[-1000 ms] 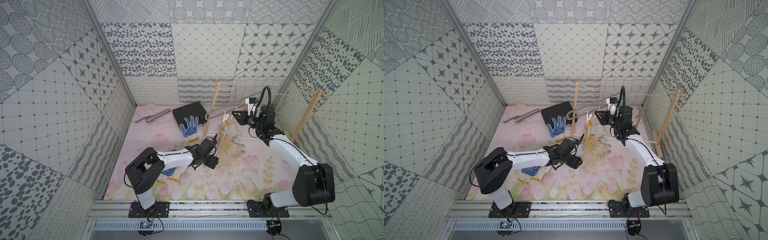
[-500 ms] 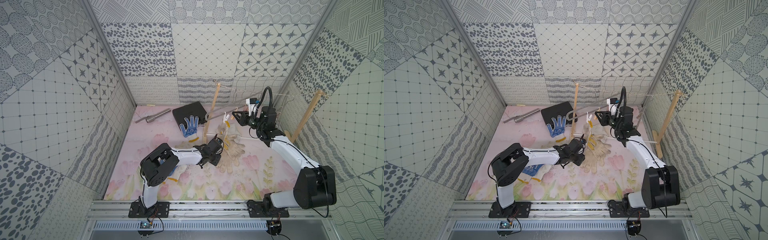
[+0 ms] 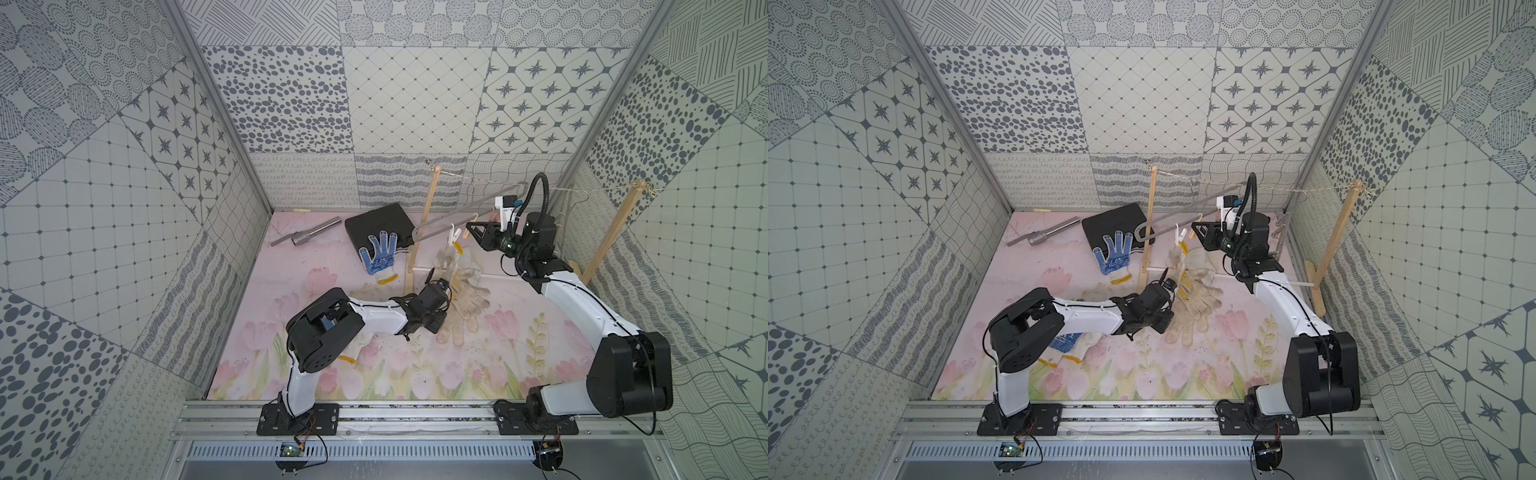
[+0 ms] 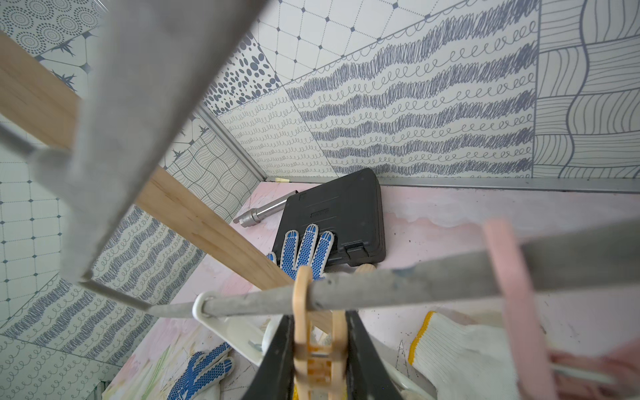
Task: Clip the gloves onto a hanger to dry
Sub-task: Pick up the glove from the center of the board.
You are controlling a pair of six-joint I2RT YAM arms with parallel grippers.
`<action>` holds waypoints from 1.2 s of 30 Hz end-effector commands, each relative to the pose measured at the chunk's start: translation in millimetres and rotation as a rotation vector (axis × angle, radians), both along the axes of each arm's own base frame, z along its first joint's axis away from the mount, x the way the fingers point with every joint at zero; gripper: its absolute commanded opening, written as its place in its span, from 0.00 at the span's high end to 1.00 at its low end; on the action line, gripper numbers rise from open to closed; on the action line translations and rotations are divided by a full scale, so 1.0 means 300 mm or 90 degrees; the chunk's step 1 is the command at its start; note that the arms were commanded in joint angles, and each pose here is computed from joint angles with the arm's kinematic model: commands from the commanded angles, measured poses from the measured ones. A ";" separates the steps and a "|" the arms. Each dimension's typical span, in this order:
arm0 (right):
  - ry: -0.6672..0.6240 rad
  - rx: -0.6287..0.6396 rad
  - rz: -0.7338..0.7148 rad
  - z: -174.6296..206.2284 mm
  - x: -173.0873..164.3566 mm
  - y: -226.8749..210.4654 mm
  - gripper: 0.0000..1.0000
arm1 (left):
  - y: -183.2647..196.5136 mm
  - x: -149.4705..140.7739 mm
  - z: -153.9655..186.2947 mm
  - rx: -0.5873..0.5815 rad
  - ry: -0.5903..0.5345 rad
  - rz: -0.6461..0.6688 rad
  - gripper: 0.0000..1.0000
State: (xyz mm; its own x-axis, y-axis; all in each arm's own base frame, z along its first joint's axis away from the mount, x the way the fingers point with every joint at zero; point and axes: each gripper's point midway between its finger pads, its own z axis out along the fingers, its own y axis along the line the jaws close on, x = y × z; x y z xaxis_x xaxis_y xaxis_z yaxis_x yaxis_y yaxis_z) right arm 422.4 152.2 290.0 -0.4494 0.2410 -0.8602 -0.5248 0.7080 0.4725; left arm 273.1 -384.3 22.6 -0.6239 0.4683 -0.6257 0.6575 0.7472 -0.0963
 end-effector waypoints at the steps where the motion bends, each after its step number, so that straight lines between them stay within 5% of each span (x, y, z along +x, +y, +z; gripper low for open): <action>1: -0.054 0.009 0.007 0.073 -0.004 -0.001 0.83 | 0.177 -0.098 -0.055 0.085 0.038 0.010 1.00; 8: -0.053 0.018 0.007 0.074 0.006 -0.002 0.83 | 0.476 -0.175 -0.004 0.127 0.075 0.132 1.00; 16: -0.041 0.036 0.010 0.063 0.020 0.005 0.84 | 0.747 -0.171 0.140 0.170 0.029 0.331 1.00; 19: -0.044 0.036 0.010 0.068 0.016 0.005 0.84 | 0.835 -0.154 0.199 0.187 0.003 0.387 0.74; 22: -0.044 0.036 0.011 0.071 0.013 0.006 0.84 | 0.795 -0.137 0.230 0.144 0.011 0.362 0.35; 24: -0.044 0.035 0.011 0.069 0.010 0.005 0.84 | 0.726 -0.126 0.246 0.106 0.027 0.323 0.25; 31: -0.046 0.034 0.010 0.072 0.003 0.004 0.84 | 0.430 -0.045 0.329 -0.069 0.046 0.189 0.28; 36: -0.049 0.034 0.011 0.076 -0.001 0.004 0.84 | 0.312 0.015 0.341 -0.101 0.061 0.160 0.30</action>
State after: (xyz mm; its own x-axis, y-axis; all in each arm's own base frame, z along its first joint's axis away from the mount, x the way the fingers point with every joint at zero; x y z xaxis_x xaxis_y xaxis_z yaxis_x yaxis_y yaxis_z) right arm 425.4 152.9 293.8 -0.4516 0.2732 -0.8494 -0.5277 0.6859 0.5011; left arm 263.1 -240.8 106.6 -0.7960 0.1980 -0.5720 0.3346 0.9314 -0.1432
